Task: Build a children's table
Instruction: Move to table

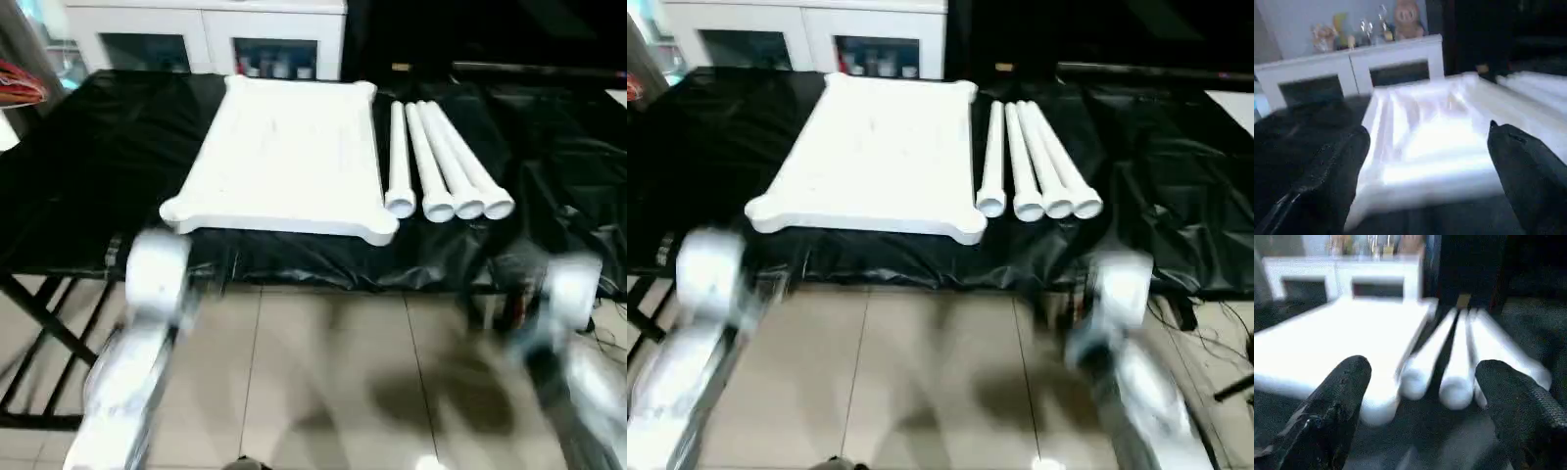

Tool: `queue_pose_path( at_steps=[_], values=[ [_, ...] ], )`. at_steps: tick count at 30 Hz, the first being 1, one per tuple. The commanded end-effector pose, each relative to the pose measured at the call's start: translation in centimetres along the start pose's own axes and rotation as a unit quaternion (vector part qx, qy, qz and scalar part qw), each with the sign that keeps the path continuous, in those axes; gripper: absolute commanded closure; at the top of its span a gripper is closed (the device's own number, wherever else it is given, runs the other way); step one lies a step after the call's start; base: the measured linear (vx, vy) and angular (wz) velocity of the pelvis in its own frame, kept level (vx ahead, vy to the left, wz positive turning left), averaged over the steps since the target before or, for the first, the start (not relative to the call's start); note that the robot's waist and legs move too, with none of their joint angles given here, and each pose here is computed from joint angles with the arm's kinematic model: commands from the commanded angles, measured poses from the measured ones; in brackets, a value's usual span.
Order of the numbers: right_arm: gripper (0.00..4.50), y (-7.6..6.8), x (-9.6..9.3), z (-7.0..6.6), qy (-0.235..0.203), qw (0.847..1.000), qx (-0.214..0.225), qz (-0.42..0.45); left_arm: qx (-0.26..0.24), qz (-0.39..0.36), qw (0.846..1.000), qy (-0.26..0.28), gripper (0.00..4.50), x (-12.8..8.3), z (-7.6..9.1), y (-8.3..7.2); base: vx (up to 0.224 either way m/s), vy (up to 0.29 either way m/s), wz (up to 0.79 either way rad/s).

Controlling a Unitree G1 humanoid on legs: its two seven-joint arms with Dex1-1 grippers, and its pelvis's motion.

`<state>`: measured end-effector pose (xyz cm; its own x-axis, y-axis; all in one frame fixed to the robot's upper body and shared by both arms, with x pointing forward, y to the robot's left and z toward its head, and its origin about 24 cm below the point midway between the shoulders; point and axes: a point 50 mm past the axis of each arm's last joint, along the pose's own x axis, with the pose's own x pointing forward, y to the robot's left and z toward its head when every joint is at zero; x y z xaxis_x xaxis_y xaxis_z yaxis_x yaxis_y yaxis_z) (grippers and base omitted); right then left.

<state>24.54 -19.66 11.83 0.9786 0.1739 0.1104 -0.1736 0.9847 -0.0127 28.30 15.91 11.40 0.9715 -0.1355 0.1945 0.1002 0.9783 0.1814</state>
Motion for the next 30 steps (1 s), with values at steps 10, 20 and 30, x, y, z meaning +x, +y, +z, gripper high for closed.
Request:
queue_pose_path(
  at_steps=[10, 20, 30],
  values=[
    [0.64, 1.6, 3.1, -3.2, 0.088, 0.993, 0.071, -0.027, -0.007, -0.010, 0.997, 0.071, 0.14, 1.2, -0.9, -0.8, 0.006, 0.001, 0.00],
    [0.64, 3.8, 5.0, -3.6, 0.088, 0.996, 0.028, 0.019, -0.008, 0.020, 0.994, 0.104, 0.14, 0.1, -1.8, 0.3, 0.020, 0.008, 0.03],
    [0.64, 4.1, 5.8, -2.9, 0.057, 0.997, 0.046, 0.003, 0.010, 0.012, 0.994, 0.110, 0.14, 1.1, -2.0, 0.4, 0.079, -0.023, 0.38]
  ],
)
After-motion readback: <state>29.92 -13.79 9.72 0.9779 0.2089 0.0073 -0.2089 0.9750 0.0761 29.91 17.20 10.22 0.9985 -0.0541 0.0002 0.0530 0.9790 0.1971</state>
